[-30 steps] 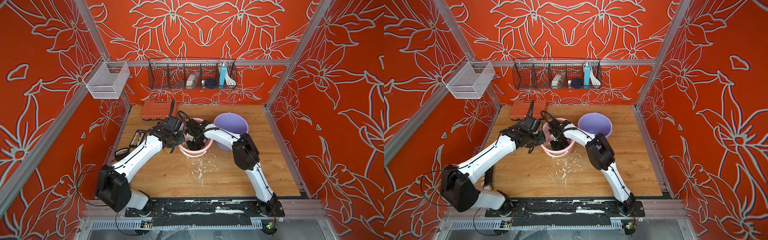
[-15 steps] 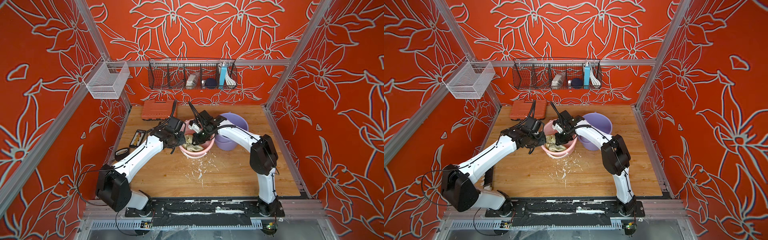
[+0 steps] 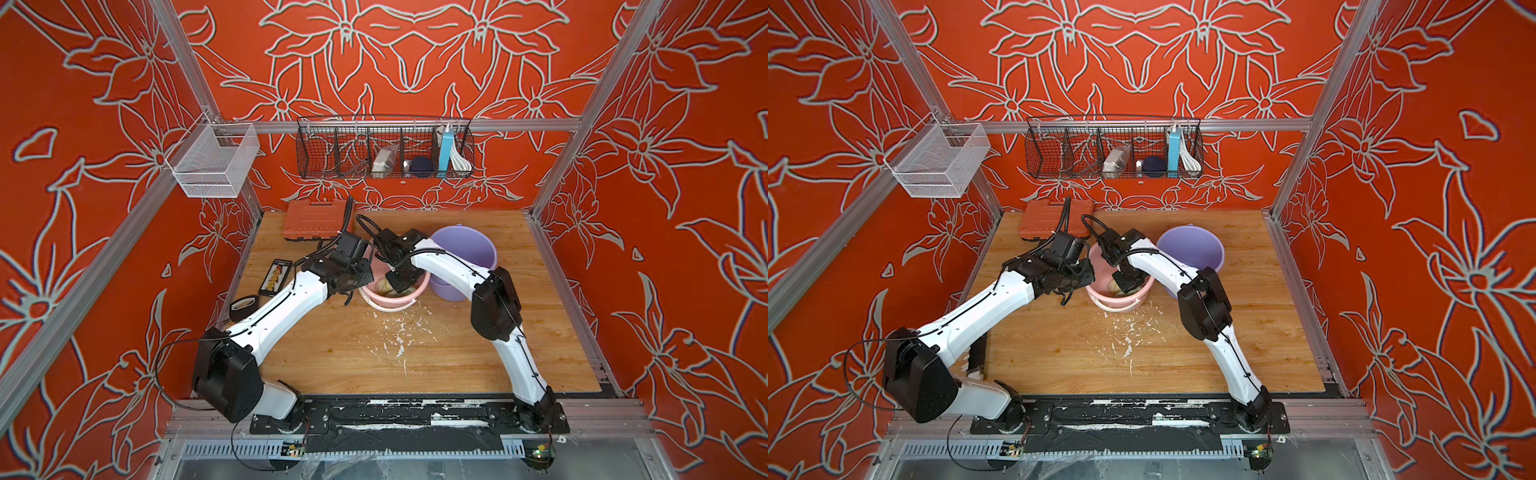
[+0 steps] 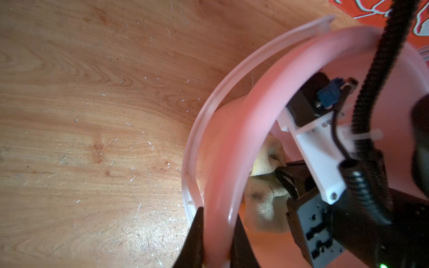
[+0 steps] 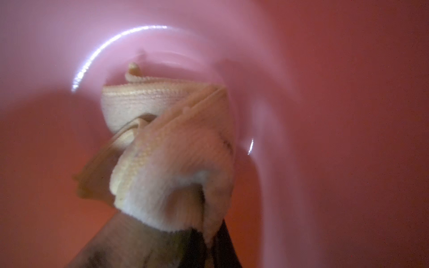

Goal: Wipe the inside of the bucket with a cloth
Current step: Wipe the dirt from the inside of the bucket.

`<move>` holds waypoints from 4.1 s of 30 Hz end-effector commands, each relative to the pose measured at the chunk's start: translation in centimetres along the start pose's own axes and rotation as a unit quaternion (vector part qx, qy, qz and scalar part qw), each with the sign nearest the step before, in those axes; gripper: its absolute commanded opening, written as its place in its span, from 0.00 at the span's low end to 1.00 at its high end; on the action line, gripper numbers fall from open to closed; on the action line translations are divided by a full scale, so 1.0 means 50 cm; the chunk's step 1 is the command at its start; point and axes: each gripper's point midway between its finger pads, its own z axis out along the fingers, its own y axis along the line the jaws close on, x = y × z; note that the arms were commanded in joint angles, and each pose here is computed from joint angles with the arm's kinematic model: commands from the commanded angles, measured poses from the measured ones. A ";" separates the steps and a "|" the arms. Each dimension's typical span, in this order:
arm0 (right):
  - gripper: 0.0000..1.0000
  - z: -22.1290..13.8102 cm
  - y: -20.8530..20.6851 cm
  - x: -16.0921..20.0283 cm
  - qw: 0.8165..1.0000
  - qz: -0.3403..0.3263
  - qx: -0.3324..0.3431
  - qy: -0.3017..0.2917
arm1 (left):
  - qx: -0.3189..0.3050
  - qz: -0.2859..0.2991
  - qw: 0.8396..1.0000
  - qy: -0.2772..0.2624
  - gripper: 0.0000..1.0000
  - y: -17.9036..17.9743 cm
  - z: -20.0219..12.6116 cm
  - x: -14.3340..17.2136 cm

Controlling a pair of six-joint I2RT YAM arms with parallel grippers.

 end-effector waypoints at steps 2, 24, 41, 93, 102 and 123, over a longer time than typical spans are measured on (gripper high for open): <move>0.00 0.088 -0.019 0.056 0.995 0.006 0.035 0.096 | -0.072 0.075 0.993 0.055 0.00 0.082 -0.007 0.077; 0.00 -0.211 0.284 -0.054 0.888 0.020 -0.454 -0.071 | -0.095 0.059 0.994 -0.019 0.00 0.111 -0.040 0.038; 0.00 -0.041 -0.052 0.038 0.994 -0.013 0.093 0.052 | -0.086 0.068 0.994 0.016 0.00 0.084 -0.050 0.037; 0.00 0.120 0.059 0.027 0.993 0.043 -0.034 0.107 | -0.029 0.024 0.981 0.193 0.05 0.034 -0.030 0.152; 0.00 0.063 0.028 0.015 0.996 0.043 -0.007 0.078 | -0.037 0.025 0.981 0.189 0.00 0.033 -0.009 0.147; 0.00 0.040 -0.008 0.044 0.993 0.012 0.038 0.114 | -0.040 0.052 0.996 0.064 0.00 0.053 -0.041 -0.017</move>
